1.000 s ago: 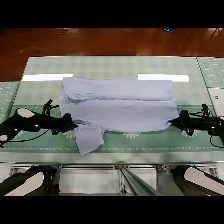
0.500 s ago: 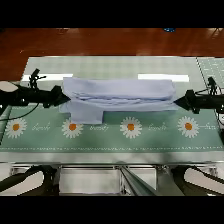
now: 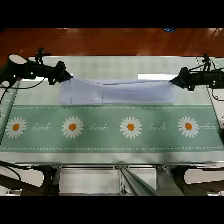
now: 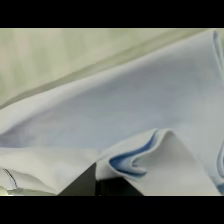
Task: Fold the shirts.
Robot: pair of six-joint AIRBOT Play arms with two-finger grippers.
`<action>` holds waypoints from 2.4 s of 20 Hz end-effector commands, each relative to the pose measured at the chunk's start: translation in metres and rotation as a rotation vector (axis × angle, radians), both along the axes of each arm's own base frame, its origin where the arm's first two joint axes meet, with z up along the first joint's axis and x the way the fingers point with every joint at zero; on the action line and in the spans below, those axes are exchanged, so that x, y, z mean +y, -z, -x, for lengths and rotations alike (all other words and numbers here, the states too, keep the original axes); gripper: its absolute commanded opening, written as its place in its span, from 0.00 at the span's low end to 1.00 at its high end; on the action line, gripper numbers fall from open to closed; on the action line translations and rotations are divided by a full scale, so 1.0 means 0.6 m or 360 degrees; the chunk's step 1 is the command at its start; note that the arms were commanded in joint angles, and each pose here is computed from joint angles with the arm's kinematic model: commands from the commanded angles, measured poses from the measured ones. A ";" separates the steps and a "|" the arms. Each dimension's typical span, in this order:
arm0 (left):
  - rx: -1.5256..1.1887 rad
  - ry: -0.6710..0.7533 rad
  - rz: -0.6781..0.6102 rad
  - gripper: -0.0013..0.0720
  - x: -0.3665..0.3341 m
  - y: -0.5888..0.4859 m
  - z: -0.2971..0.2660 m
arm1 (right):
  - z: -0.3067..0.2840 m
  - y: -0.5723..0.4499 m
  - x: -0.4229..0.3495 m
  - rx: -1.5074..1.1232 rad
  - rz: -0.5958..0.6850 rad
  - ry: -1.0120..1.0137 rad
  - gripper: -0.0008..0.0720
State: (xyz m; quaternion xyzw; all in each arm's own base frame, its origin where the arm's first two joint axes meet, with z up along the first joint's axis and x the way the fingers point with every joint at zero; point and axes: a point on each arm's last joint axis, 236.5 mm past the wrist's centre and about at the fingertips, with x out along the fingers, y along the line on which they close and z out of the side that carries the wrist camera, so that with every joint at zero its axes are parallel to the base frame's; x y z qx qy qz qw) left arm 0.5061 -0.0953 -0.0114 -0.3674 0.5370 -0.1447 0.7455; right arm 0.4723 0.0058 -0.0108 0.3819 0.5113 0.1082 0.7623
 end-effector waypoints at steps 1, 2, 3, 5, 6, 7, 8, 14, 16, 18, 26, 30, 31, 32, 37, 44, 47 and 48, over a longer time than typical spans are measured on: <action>0.0022 0.0001 0.0025 0.04 -0.002 0.032 -0.058 | -0.046 0.031 0.002 0.0024 -0.0012 0.0000 0.05; 0.0043 0.0020 0.0031 0.04 -0.005 0.043 -0.060 | -0.053 0.043 -0.001 0.0037 -0.0016 0.0016 0.05; 0.0066 0.0030 0.0035 0.04 -0.006 0.055 -0.060 | -0.059 0.054 -0.005 0.0045 -0.0012 0.0033 0.05; 0.0055 0.0071 0.0011 0.24 -0.004 0.070 -0.058 | -0.073 0.070 -0.018 0.0034 0.0010 0.0093 0.30; 0.0042 0.0089 -0.0007 0.65 -0.001 0.072 -0.058 | -0.080 0.071 -0.024 0.0016 0.0027 0.0119 0.57; 0.0039 0.0088 -0.0008 0.71 0.010 0.066 -0.057 | -0.085 0.064 -0.033 -0.0005 0.0037 0.0133 0.57; 0.0048 0.0086 0.0005 0.71 0.025 0.051 -0.057 | -0.087 0.049 -0.045 -0.0020 0.0032 0.0129 0.57; 0.0206 0.0022 -0.0399 0.71 0.241 -0.058 0.029 | -0.001 -0.010 -0.181 0.0121 0.0170 0.0189 0.57; 0.0151 -0.0031 -0.0631 0.71 0.286 -0.097 0.056 | 0.041 0.017 -0.204 0.0277 0.0278 0.0169 0.57; 0.0020 -0.0019 -0.0693 0.71 0.266 -0.127 0.077 | 0.056 0.050 -0.189 0.0341 0.0255 0.0167 0.57; -0.0130 0.0191 -0.0633 0.71 0.081 -0.059 0.217 | 0.013 0.144 -0.076 0.0342 -0.0033 0.0197 0.57; -0.0121 0.0256 -0.0606 0.71 0.042 -0.041 0.219 | -0.010 0.159 -0.017 0.0313 -0.0138 0.0119 0.55; -0.0139 0.0257 -0.0599 0.71 0.034 -0.041 0.213 | -0.017 0.153 0.000 0.0287 -0.0140 0.0074 0.50; -0.0155 0.0259 -0.0584 0.71 0.024 -0.040 0.208 | -0.025 0.144 0.015 0.0249 -0.0114 0.0019 0.27; -0.0142 0.0336 -0.0554 0.06 -0.009 -0.035 0.217 | -0.011 0.042 0.038 0.0102 0.0106 -0.0221 0.05; -0.0305 0.0606 -0.0294 0.04 -0.211 -0.046 0.223 | 0.188 -0.135 0.006 -0.0139 0.0567 -0.0233 0.05; -0.0317 0.0823 -0.0262 0.04 -0.343 -0.025 0.222 | 0.283 -0.190 0.040 -0.0265 0.0584 -0.0213 0.05; -0.0330 0.0904 -0.0250 0.04 -0.388 -0.021 0.224 | 0.312 -0.208 0.050 -0.0300 0.0587 -0.0203 0.05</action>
